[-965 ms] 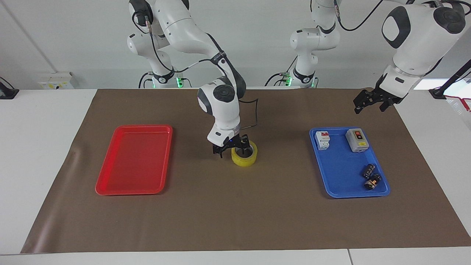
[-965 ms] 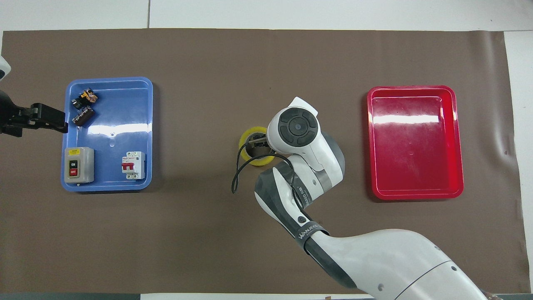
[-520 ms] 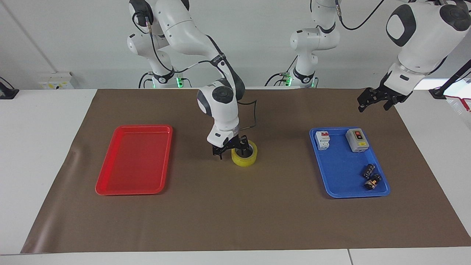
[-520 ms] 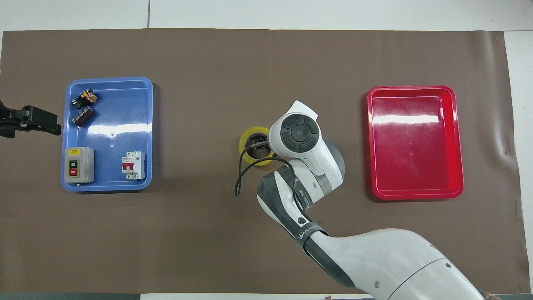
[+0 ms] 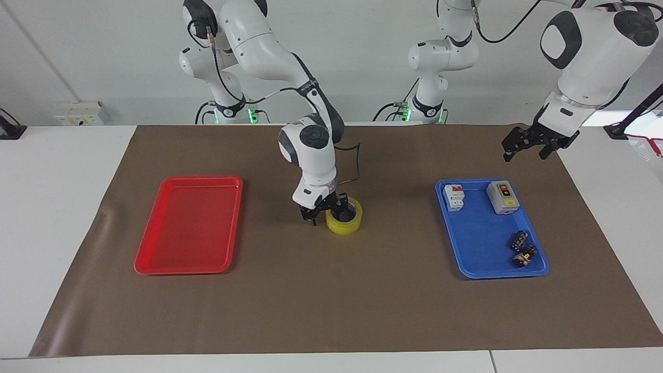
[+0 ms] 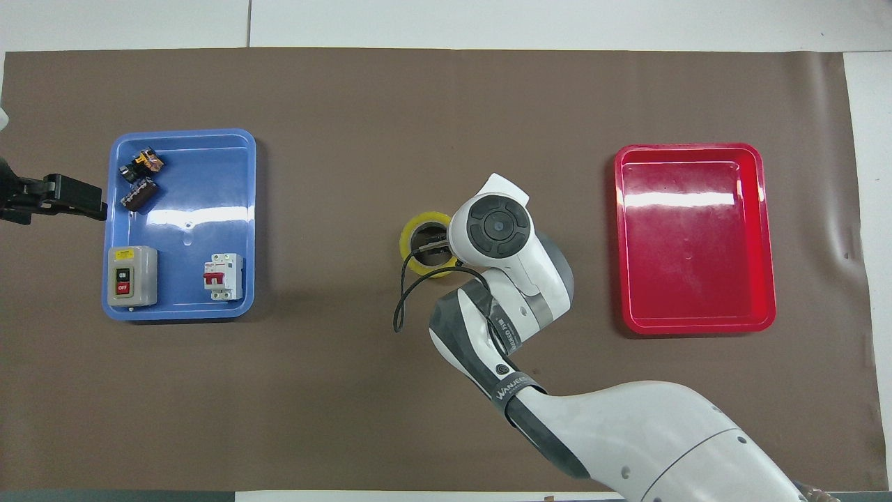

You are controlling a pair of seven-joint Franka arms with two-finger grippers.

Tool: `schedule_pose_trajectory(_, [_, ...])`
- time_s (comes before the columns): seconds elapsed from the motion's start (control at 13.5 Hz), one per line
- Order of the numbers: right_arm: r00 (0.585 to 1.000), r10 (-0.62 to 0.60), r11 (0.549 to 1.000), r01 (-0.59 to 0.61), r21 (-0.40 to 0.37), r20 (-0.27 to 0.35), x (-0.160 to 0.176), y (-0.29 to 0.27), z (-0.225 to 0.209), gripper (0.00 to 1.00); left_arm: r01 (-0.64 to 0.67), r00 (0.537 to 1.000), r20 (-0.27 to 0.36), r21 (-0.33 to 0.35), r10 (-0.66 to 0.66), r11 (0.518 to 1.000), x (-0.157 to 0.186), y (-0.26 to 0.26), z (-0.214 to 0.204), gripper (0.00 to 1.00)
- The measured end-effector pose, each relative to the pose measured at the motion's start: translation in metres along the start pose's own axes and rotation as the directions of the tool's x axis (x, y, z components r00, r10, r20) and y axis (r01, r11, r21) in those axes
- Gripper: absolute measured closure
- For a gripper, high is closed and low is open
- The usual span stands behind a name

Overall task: Place and move tape with both arms
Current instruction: 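Grasp the yellow tape roll with the right gripper, then carry the tape with the right gripper over the red tray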

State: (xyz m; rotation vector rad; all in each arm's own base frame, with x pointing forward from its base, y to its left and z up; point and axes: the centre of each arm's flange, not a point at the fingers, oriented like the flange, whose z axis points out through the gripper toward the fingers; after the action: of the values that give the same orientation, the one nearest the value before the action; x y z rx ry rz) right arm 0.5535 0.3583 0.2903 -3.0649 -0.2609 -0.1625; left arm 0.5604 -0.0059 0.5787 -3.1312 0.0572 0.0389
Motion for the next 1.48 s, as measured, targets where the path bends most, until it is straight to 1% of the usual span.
schedule_pose_trajectory(0.07, [1.0,0.0,1.0,0.0,-0.003,0.008,0.001,-0.001,-0.003,0.51,-0.001,1.0,-0.002,0.0,0.001,1.0,0.0,0.0,0.0,0.0])
schedule_pose_trajectory(0.15, [1.0,0.0,1.0,0.001,-0.006,0.016,0.003,-0.002,-0.005,0.64,-0.001,1.0,-0.004,0.0,0.001,1.0,0.0,0.0,-0.001,0.0])
schedule_pose_trajectory(0.22, [1.0,-0.001,1.0,0.001,-0.007,0.019,0.003,-0.002,-0.007,0.74,-0.002,1.0,-0.005,0.0,0.002,1.0,0.0,0.0,-0.001,0.0])
schedule_pose_trajectory(0.3, [1.0,0.0,1.0,0.0,-0.01,0.025,0.003,-0.002,-0.007,0.78,-0.002,1.0,-0.006,0.0,0.002,1.0,-0.001,0.0,-0.002,0.0])
schedule_pose_trajectory(0.45, [0.999,0.003,1.0,-0.003,-0.018,0.044,0.007,0.0,-0.012,0.78,-0.002,1.0,-0.006,0.0,0.002,1.0,-0.001,0.0,-0.002,0.0])
schedule_pose_trajectory(0.59, [0.997,0.014,0.999,-0.011,-0.035,0.076,0.019,0.002,-0.034,0.78,-0.002,1.0,-0.006,0.0,0.002,1.0,-0.001,0.0,-0.002,0.0])
schedule_pose_trajectory(0.82, [0.996,0.052,0.998,-0.049,-0.043,0.078,0.044,0.04,-0.067,0.78,-0.002,1.0,-0.006,0.0,0.002,1.0,-0.001,0.0,-0.002,0.0])
schedule_pose_trajectory(0.96, [0.995,0.034,0.998,-0.03,-0.05,0.097,0.056,0.091,-0.085,0.78,-0.002,1.0,-0.006,0.0,0.002,1.0,-0.001,0.0,-0.002,0.0])
schedule_pose_trajectory(1.19, [0.993,-0.016,0.999,0.021,-0.046,0.118,0.066,0.191,-0.118,0.78,-0.002,1.0,-0.006,0.0,0.002,1.0,-0.001,0.0,-0.002,0.0])
schedule_pose_trajectory(1.34, [0.99,-0.064,0.997,0.07,-0.037,0.129,0.065,0.256,-0.133,0.78,-0.002,1.0,-0.006,0.0,0.002,1.0,-0.001,0.0,-0.002,0.0])
schedule_pose_trajectory(1.48, [0.982,-0.129,0.991,0.133,-0.024,0.139,0.059,0.312,-0.136,0.78,-0.002,1.0,-0.006,0.0,0.002,1.0,-0.001,0.0,-0.002,0.0])
